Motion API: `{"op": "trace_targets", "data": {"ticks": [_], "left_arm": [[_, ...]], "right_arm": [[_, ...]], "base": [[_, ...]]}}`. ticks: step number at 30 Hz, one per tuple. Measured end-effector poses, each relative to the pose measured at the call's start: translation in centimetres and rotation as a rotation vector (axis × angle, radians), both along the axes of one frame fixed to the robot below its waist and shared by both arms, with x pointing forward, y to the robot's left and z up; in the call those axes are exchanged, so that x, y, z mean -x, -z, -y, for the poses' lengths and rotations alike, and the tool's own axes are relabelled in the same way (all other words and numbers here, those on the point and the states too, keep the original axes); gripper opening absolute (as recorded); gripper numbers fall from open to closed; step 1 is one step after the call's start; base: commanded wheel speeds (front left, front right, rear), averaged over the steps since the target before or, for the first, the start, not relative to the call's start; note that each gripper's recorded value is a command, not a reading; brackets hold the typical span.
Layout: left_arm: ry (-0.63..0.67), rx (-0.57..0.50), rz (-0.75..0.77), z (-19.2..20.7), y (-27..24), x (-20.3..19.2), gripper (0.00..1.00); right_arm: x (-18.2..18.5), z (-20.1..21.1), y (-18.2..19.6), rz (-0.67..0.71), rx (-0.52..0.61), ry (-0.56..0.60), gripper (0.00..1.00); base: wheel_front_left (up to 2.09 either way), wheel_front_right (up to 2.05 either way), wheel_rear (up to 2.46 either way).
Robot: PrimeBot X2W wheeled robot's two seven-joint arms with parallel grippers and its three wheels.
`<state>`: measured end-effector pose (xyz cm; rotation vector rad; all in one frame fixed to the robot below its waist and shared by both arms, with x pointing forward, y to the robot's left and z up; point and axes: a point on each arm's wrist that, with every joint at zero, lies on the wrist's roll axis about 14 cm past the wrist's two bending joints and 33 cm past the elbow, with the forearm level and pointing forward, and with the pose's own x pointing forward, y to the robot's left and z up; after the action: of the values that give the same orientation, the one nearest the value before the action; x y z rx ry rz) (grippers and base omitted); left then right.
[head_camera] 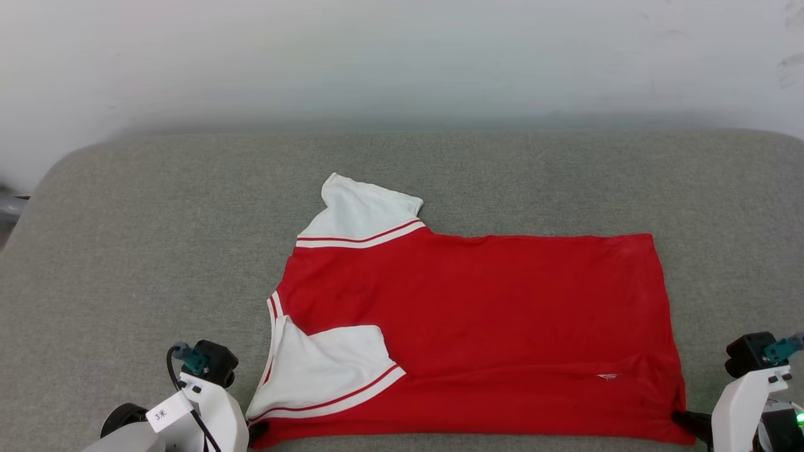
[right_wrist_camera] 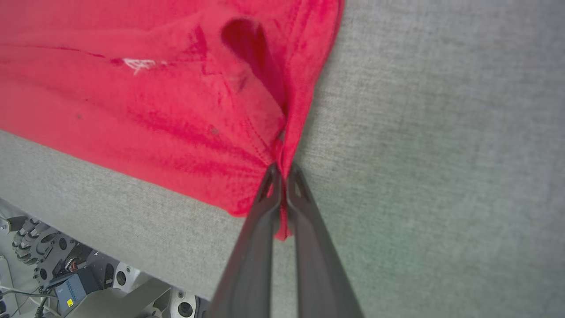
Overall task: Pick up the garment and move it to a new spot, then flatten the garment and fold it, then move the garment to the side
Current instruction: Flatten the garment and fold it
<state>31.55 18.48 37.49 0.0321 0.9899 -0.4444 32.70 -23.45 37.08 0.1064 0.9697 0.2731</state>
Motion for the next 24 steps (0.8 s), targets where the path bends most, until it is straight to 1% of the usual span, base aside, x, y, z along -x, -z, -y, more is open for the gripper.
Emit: {"op": "trace_targets", "data": {"ticks": [1,2,3,4,9,12,17,18,24], "left_arm": [[-0.005,0.008,0.0,0.1,0.0,0.0,0.0],[-0.01,0.012,0.006,0.1,0.0,-0.1,0.11],[-0.014,0.013,0.015,0.1,-0.1,-0.2,0.84],[-0.014,0.009,0.033,0.0,-0.3,-0.3,1.0],[-0.018,-0.029,0.117,-1.4,-1.7,-1.1,1.0],[-0.016,-0.031,0.199,-1.5,-3.7,-2.4,1.0],[-0.014,-0.034,0.402,-1.7,-8.9,-6.2,1.0],[-0.016,-0.033,0.484,-1.5,-10.9,-7.8,1.0],[0.004,-0.012,0.624,0.1,-15.2,-12.1,1.0]], "right_arm": [[-0.1,-0.1,0.0,0.007,0.0,-0.001,0.05],[-0.1,-0.1,-0.1,0.019,-0.002,0.002,0.53],[-0.2,-0.2,-0.2,0.03,-0.005,0.004,1.0],[-0.3,-0.3,-0.3,0.044,-0.005,0.004,1.0],[-1.7,0.2,-2.5,0.186,0.009,0.015,1.0],[-3.0,0.6,-4.7,0.316,0.008,0.028,1.0],[-5.8,2.2,-9.8,0.595,0.023,0.081,1.0],[-6.5,2.4,-11.7,0.699,0.021,0.101,1.0],[-7.8,1.9,-16.0,0.927,0.01,0.143,1.0]], "base": [[0.0,0.0,0.0],[0.0,0.0,0.0],[0.0,0.0,0.0],[0.0,0.0,0.0],[0.0,0.0,0.0],[0.0,0.0,0.0],[0.0,0.0,0.0],[0.0,0.0,0.0],[0.0,0.0,0.0]]}}
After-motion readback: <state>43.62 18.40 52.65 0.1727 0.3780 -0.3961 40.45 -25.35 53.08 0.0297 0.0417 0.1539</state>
